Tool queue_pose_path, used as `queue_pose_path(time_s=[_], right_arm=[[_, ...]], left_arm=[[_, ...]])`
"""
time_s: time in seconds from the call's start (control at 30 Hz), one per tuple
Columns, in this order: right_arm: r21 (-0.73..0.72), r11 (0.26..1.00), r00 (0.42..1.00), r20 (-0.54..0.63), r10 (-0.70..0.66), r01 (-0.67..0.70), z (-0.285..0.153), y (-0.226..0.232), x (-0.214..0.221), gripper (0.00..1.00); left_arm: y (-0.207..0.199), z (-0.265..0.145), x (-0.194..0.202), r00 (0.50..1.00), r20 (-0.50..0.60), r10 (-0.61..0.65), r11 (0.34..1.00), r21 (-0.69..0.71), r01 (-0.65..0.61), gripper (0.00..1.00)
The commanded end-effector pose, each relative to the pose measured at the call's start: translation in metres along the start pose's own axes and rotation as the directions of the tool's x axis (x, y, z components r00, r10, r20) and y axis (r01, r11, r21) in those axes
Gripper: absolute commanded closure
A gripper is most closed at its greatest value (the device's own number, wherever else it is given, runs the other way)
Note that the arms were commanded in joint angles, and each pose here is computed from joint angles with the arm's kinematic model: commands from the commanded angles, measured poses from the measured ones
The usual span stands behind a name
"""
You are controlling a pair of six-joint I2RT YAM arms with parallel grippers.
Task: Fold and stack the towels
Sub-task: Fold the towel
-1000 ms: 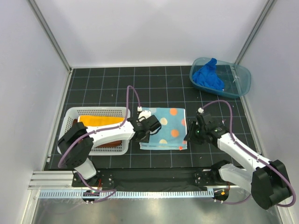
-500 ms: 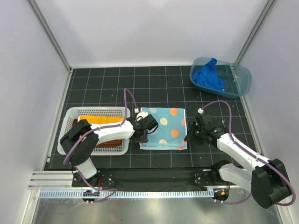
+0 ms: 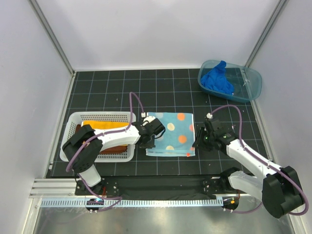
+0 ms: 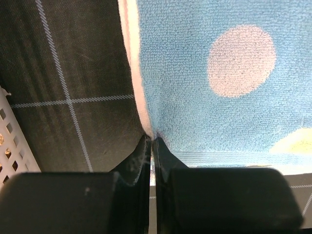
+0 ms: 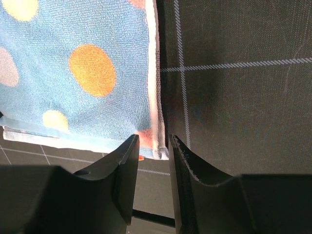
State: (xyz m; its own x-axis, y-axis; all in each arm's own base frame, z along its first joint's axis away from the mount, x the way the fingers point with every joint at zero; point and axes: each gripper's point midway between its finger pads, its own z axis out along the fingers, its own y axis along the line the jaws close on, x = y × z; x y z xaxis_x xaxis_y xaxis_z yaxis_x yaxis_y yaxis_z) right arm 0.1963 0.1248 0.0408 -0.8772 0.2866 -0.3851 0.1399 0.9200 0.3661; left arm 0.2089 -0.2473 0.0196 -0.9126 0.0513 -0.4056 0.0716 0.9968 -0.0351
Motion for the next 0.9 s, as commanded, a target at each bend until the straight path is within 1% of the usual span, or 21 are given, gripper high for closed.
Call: queue_pose_path(time_s=[0.0, 0.1, 0.2, 0.3, 0.33, 0.4, 0.43, 0.57, 0.6, 0.7, 0.87], right_arm=[[-0.021, 1.000, 1.000, 0.028, -0.006, 0.007, -0.002, 0.006, -0.006, 0.62], [-0.025, 1.000, 1.000, 0.026, -0.006, 0.007, -0.001, 0.007, -0.004, 0.61], [-0.026, 1.000, 1.000, 0.023, -0.010, 0.010, 0.000, 0.007, -0.003, 0.60], [-0.025, 1.000, 1.000, 0.019, -0.014, 0.014, 0.001, 0.007, -0.001, 0.59], [-0.025, 1.000, 1.000, 0.018, -0.013, 0.014, 0.001, 0.007, -0.001, 0.59], [-0.029, 0.999, 1.000, 0.018, -0.015, 0.015, 0.001, 0.008, 0.000, 0.59], [-0.028, 0.999, 1.000, 0.017, -0.016, 0.016, 0.001, 0.007, 0.000, 0.59], [-0.024, 1.000, 1.000, 0.012, -0.018, 0.018, 0.002, 0.006, 0.003, 0.60], [-0.025, 1.000, 1.000, 0.013, -0.017, 0.017, 0.002, 0.006, 0.002, 0.61], [-0.025, 1.000, 1.000, 0.015, -0.017, 0.018, 0.001, 0.007, 0.003, 0.64], [-0.024, 1.000, 1.000, 0.012, -0.018, 0.018, 0.002, 0.007, 0.004, 0.69]], left_arm=[[-0.011, -0.017, -0.015, 1.000, 0.030, 0.011, 0.999, 0.048, -0.012, 0.93], [-0.013, -0.018, -0.016, 1.000, 0.028, 0.009, 0.998, 0.059, -0.010, 0.92], [-0.013, -0.019, -0.014, 1.000, 0.019, 0.018, 0.998, 0.061, -0.020, 0.80], [-0.013, -0.020, -0.015, 1.000, 0.019, 0.019, 0.998, 0.060, -0.020, 0.79], [-0.013, -0.021, -0.015, 1.000, 0.019, 0.019, 0.998, 0.060, -0.020, 0.80], [-0.013, -0.021, -0.015, 1.000, 0.018, 0.022, 0.998, 0.062, -0.023, 0.83], [-0.013, -0.021, -0.014, 1.000, 0.015, 0.023, 0.998, 0.061, -0.023, 0.87], [-0.014, -0.021, -0.013, 1.000, 0.013, 0.022, 0.998, 0.066, -0.023, 0.96], [-0.014, -0.022, -0.013, 1.000, 0.013, 0.022, 0.998, 0.066, -0.023, 0.99], [-0.013, -0.023, -0.013, 1.000, 0.011, 0.027, 0.997, 0.066, -0.028, 0.98], [-0.014, -0.027, -0.016, 0.999, 0.015, 0.033, 0.997, 0.072, -0.034, 0.99]])
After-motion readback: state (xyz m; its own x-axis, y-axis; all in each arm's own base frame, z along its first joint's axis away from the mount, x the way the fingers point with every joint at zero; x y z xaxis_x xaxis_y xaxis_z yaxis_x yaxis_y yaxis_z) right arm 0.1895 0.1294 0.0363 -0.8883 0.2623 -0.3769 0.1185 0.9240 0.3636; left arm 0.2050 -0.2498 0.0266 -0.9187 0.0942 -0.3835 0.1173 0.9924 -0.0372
